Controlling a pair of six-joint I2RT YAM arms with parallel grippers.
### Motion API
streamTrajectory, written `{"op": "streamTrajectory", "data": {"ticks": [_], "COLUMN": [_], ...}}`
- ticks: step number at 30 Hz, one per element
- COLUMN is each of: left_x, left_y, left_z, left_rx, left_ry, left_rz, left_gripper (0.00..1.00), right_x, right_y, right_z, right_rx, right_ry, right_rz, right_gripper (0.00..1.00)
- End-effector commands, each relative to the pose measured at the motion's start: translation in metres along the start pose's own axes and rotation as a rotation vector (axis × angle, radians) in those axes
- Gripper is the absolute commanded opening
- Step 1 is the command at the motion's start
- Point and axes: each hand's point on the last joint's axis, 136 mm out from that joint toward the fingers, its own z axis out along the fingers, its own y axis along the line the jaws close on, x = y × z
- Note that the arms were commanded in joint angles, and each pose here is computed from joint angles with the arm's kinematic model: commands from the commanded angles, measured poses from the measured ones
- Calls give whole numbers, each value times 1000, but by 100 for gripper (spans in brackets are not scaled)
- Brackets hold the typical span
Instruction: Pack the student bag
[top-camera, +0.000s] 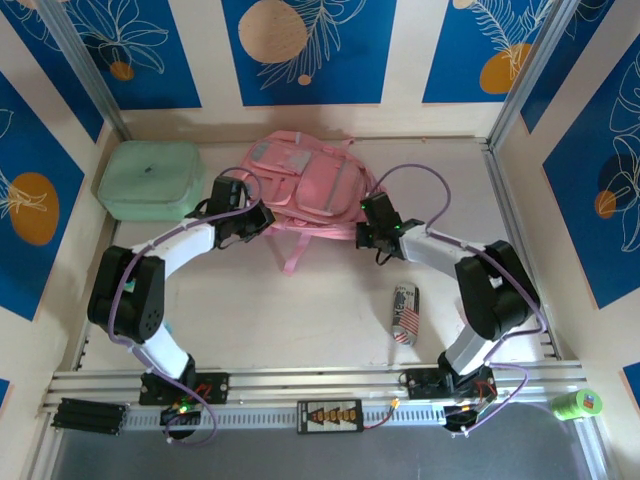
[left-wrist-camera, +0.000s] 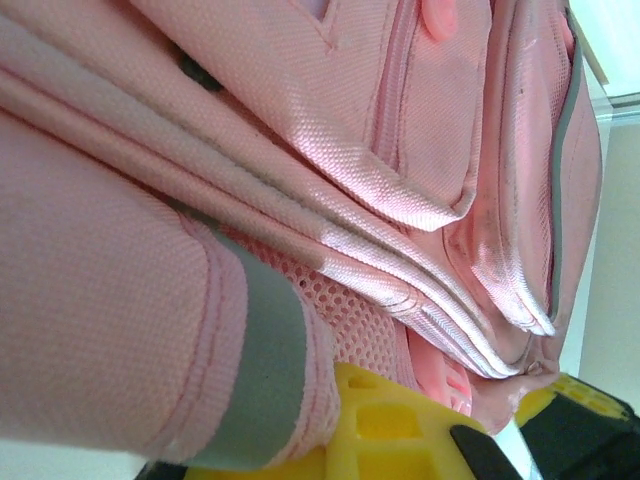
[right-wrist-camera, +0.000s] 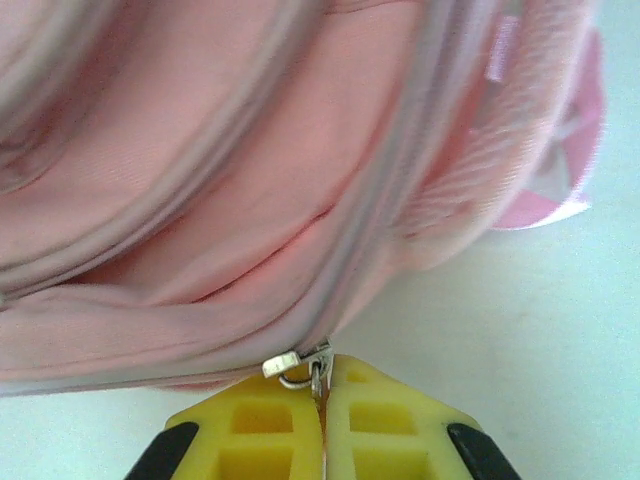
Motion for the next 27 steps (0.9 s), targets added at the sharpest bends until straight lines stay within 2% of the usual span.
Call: {"op": "streamTrajectory", "data": {"ticks": [1,7,9,12,14,22,27], "left_x": [-24,-40,-48,-60,-65,-64,-45], "left_y": [-9,-11,-11,-12,-8,22,36], "left_z": [0,24,31,33,26,-23,-35], "left_rx": [23,-3,-22,-51,-94,-193,-177], "left_ry": [-49,-25,-28,-42,-58,-175,-203], "left_rz": [37,75,103,147,174,119,46], "left_gripper": [0,2,11,36,47,71,78], "right_x": [15,30,37,39,36,15,9], "right_y": [-22,28,51,79,94,156,194], "right_z": [-8,-21,-27,-35,-38,-35,-33], "right_rx": [47,-222,-343,-479,-537,-701,-767], "right_ry": [53,144,179,206,211,232,258], "right_rz": [32,-10,-20,-13,0,25,-17], "right_gripper": [1,0,0,0,0,0,0]}}
